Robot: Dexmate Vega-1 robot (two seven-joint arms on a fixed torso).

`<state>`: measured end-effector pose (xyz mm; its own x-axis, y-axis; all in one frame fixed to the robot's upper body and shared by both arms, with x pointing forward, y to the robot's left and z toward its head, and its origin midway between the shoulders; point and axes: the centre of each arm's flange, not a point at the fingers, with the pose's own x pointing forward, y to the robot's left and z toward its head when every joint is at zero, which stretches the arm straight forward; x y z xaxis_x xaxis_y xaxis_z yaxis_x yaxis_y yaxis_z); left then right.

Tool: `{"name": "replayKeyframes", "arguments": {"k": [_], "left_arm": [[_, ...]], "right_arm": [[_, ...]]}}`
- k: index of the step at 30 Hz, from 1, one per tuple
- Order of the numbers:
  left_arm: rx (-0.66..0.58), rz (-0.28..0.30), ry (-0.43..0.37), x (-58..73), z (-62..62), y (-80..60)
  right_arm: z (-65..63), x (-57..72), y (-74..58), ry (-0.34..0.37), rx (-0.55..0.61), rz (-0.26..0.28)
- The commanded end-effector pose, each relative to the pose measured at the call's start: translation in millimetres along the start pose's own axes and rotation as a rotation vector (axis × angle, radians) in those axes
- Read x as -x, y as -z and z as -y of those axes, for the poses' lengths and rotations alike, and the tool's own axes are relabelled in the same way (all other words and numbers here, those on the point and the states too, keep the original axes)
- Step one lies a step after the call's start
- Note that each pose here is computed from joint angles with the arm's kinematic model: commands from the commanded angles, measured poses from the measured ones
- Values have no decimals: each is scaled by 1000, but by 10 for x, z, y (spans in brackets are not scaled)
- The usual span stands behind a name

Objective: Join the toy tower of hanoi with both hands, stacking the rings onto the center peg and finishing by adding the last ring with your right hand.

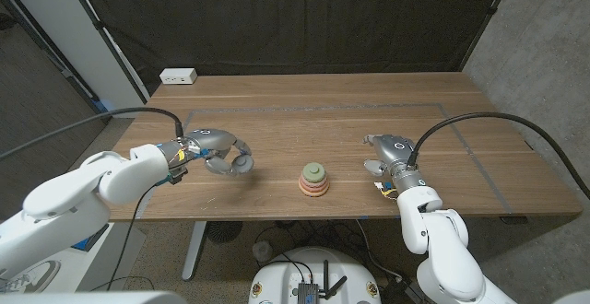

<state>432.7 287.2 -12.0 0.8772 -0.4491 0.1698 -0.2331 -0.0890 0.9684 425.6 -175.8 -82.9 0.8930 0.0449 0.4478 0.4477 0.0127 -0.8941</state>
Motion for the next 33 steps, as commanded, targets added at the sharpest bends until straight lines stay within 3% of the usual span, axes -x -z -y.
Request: {"name": "replayKeyframes", "arguments": {"k": [1, 13, 33], "left_arm": [[1, 39, -14, -83, -59, -67], [5, 107, -30, -280, -125, -143], [-36, 268, -2, -698, -395, -373]], "right_arm": [[29, 15, 26, 4, 0, -10], [39, -13, 53, 2, -1, -19], [62, -20, 116, 27, -19, -46]]}}
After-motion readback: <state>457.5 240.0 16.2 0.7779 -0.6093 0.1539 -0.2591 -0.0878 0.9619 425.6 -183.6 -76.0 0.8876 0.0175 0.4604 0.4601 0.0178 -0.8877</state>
